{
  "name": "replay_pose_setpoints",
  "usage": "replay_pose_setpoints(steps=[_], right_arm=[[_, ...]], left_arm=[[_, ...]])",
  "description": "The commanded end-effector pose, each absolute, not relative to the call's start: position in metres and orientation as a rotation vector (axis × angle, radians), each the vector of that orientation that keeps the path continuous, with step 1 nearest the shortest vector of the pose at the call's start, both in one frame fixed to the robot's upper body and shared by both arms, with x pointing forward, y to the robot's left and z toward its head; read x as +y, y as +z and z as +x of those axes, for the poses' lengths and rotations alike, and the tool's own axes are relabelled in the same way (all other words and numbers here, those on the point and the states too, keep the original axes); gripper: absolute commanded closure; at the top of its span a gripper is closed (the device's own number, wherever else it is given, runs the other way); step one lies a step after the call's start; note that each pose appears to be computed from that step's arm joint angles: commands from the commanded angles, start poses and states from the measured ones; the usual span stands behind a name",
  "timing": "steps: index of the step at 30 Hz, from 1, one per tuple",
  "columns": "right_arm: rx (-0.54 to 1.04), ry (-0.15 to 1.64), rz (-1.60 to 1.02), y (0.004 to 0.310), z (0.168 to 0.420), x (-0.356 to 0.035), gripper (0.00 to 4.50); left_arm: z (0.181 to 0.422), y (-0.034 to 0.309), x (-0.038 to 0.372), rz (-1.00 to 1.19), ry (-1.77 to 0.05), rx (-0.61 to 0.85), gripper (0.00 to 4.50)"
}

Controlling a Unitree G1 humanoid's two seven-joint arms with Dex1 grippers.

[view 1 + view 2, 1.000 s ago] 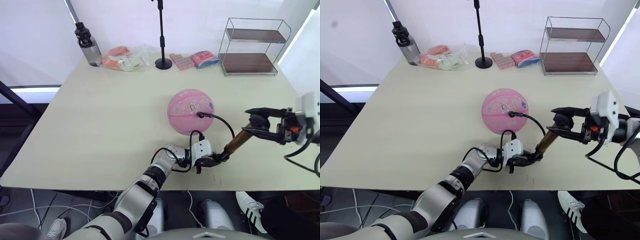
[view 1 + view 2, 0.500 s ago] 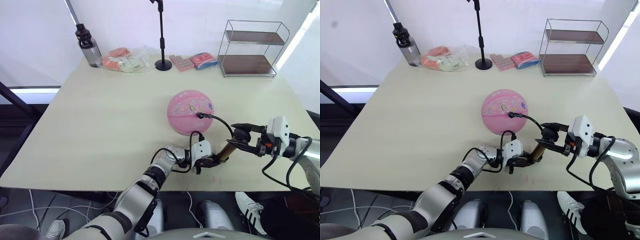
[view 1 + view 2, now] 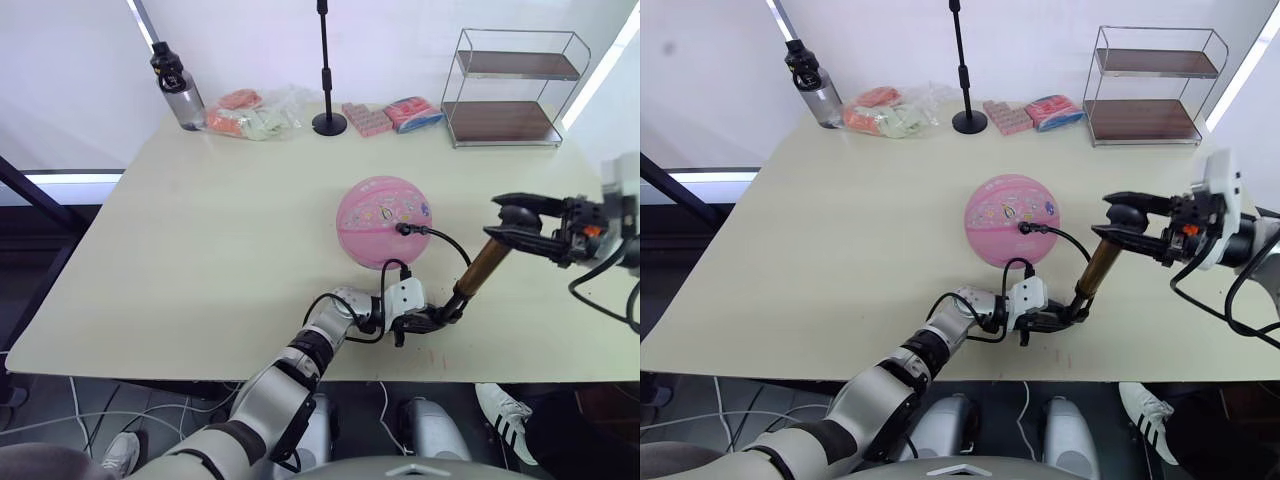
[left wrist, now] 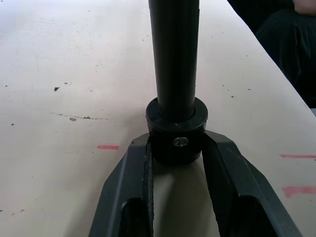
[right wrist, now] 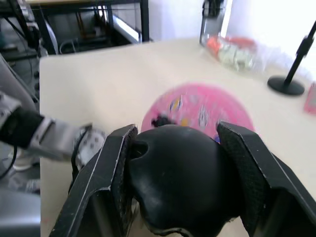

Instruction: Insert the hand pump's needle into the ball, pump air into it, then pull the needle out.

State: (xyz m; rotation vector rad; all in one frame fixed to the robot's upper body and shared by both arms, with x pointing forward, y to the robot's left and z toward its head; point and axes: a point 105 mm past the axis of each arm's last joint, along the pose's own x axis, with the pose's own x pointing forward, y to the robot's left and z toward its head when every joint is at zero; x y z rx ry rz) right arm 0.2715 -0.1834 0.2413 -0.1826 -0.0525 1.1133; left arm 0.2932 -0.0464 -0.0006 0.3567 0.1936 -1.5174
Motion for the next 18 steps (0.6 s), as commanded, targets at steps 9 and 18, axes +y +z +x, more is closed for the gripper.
replay_pose_setpoints(steps=[9, 18], right_arm=[[-0.242, 1.102, -0.144, 0.333, 0.255, -0.193, 2.34], [-0.150, 1.114, -0.114, 0.293, 0.262, -0.188, 2.44]], left_arm=[[0.280, -0.038, -0.026, 0.386, -1.509, 0.377, 3.50], [0.280, -0.038, -0.027, 0.383, -1.508, 0.375, 3.50]])
